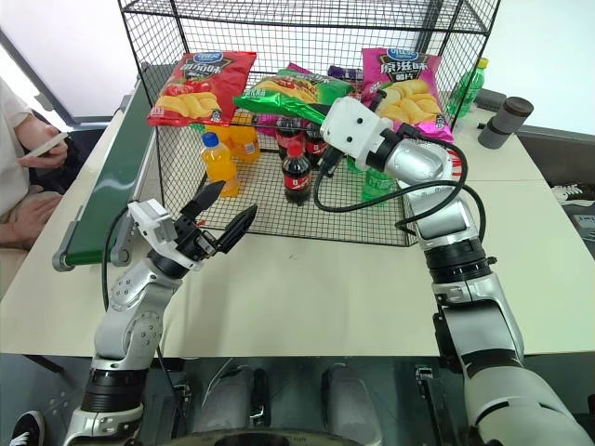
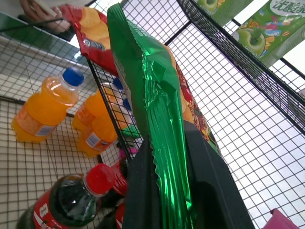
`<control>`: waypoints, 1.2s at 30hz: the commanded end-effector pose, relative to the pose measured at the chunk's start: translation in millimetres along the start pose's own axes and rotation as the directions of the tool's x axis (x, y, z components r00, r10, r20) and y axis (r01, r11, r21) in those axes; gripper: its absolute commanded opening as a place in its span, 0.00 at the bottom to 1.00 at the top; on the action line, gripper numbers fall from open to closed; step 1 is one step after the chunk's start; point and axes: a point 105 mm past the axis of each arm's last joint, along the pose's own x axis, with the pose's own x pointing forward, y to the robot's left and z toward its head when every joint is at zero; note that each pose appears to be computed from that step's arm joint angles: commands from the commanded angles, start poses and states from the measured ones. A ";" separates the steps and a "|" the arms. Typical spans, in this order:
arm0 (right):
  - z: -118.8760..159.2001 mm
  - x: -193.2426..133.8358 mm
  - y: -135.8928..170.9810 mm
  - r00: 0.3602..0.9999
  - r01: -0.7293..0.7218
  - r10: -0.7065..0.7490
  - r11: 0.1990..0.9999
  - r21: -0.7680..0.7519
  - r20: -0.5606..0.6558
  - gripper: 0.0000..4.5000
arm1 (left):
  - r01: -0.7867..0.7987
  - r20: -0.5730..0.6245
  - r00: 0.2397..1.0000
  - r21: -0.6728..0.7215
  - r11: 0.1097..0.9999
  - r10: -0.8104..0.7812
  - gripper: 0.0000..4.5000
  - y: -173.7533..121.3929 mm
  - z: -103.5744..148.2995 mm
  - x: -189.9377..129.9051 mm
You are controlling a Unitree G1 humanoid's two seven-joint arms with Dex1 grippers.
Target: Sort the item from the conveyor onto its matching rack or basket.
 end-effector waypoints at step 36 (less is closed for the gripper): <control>-13.9 12.8 -21.2 0.999 0.002 0.009 0.974 -0.225 0.047 0.74 | 0.006 0.051 0.999 0.009 1.000 -0.006 1.00 -6.9 7.5 5.3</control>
